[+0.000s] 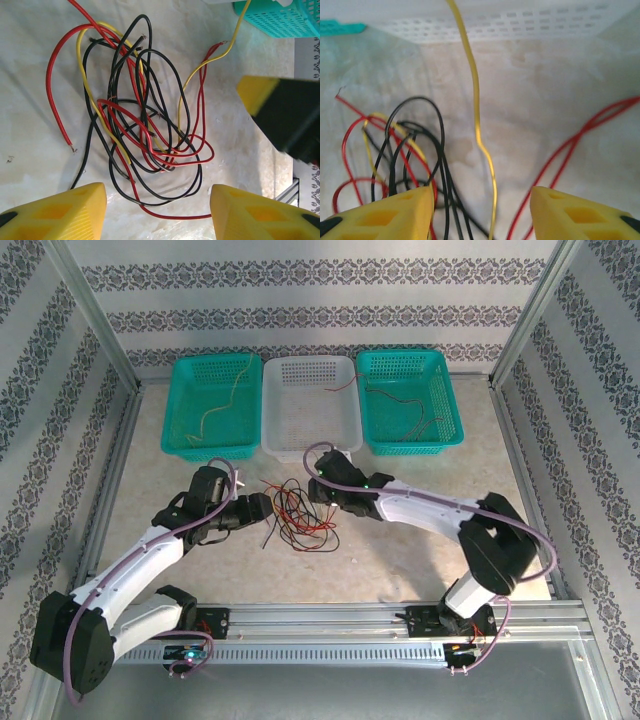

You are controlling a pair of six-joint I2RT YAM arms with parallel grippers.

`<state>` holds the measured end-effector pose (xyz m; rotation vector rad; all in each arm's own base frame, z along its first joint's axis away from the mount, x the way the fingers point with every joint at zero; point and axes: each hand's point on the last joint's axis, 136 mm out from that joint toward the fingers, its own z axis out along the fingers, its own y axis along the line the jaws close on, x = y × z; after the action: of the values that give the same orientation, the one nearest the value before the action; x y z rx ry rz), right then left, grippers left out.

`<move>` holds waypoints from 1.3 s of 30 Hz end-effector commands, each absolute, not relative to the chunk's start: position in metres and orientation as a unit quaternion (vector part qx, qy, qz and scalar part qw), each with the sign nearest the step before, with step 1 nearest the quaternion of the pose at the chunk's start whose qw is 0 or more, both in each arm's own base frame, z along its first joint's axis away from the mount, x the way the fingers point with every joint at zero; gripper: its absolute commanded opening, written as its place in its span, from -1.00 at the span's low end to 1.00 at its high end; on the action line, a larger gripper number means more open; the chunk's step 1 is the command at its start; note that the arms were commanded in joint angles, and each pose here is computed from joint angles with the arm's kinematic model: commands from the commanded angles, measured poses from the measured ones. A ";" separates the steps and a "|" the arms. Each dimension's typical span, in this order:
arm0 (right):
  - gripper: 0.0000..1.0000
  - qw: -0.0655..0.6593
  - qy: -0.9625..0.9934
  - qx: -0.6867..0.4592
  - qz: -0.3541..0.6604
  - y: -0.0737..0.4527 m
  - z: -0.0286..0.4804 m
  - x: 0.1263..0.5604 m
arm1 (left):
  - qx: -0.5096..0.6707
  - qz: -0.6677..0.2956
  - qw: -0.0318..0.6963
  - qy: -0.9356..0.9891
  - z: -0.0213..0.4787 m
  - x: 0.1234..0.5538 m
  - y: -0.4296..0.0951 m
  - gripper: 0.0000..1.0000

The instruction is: Untangle the cables

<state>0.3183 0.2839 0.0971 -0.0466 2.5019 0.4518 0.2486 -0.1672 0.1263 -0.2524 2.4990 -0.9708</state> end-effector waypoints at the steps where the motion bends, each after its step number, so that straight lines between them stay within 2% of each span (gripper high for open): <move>1: 0.05 0.330 0.926 -0.023 0.183 0.298 0.108 0.347 | -0.085 -0.355 0.243 0.899 0.135 0.254 -0.170 0.13; 3: 0.03 0.337 0.928 -0.019 0.159 0.295 0.101 0.357 | -0.084 -0.348 0.244 0.901 0.132 0.254 -0.169 0.13; 6: -0.12 0.330 0.933 -0.010 0.146 0.292 0.086 0.366 | -0.080 -0.340 0.243 0.905 0.131 0.255 -0.168 0.14; 13: -1.00 0.331 0.932 -0.041 0.142 0.297 0.091 0.360 | -0.082 -0.324 0.255 0.907 0.129 0.261 -0.164 0.13; 22: -1.00 0.421 0.886 -0.072 0.182 0.286 0.210 0.307 | -0.062 -0.342 0.256 0.902 0.132 0.269 -0.189 0.12; 32: -1.00 0.476 0.834 -0.079 0.267 0.282 0.314 0.278 | -0.030 -0.387 0.263 0.883 0.146 0.282 -0.238 0.17; 39: -1.00 0.495 0.814 -0.090 0.290 0.279 0.349 0.265 | -0.012 -0.411 0.298 0.861 0.179 0.285 -0.248 0.44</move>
<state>0.2724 0.2824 0.3210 -0.2025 2.0304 0.6675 0.2764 -0.2382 0.1450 -0.0697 2.4067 -1.0427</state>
